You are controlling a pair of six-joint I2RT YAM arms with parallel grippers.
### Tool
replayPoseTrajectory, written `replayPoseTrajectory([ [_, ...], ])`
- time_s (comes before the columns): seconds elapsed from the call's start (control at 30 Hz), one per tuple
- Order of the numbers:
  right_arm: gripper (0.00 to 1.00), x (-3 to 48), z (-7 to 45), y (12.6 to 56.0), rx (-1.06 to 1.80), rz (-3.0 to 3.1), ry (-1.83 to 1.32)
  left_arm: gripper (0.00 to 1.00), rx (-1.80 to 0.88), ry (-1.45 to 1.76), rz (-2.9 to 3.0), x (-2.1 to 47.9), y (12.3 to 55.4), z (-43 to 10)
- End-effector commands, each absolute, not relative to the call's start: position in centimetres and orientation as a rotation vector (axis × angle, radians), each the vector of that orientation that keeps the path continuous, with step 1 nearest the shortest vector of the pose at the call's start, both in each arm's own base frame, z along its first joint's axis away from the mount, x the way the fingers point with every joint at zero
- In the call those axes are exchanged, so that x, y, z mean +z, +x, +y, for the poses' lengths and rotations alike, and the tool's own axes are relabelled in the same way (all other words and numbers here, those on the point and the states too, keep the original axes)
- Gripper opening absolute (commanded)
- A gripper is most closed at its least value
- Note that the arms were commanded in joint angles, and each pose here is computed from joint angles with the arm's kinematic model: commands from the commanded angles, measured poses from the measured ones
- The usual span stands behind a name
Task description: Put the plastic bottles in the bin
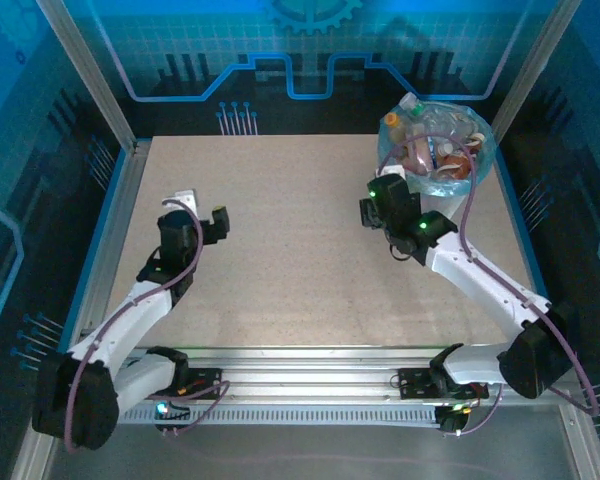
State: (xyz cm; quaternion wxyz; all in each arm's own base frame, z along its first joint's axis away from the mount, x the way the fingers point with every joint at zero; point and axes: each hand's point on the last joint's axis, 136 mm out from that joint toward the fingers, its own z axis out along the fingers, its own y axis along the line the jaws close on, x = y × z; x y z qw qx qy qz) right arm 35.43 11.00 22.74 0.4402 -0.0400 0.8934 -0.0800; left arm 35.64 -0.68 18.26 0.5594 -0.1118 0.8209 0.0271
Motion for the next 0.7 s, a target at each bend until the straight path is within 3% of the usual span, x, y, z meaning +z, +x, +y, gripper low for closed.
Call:
replayPoseTrajectory([
  [0.0,0.80,24.0,8.4,35.7,-0.274,2.134,-0.122,0.99,0.192,-0.367,1.769,19.6,36.6,2.6],
  [0.27,0.87,18.0,2.2,34.3,-0.221,2.030,-0.051,0.99,0.337,-0.403,1.809,14.2,37.1,4.6],
  [0.43,0.89,14.1,-2.0,34.9,-0.187,1.985,0.083,0.99,0.246,-0.325,1.815,11.8,38.1,3.5],
  [0.67,0.88,12.2,-0.8,37.0,-0.046,1.941,-0.060,0.99,0.015,-0.177,1.760,10.7,37.9,1.4],
])
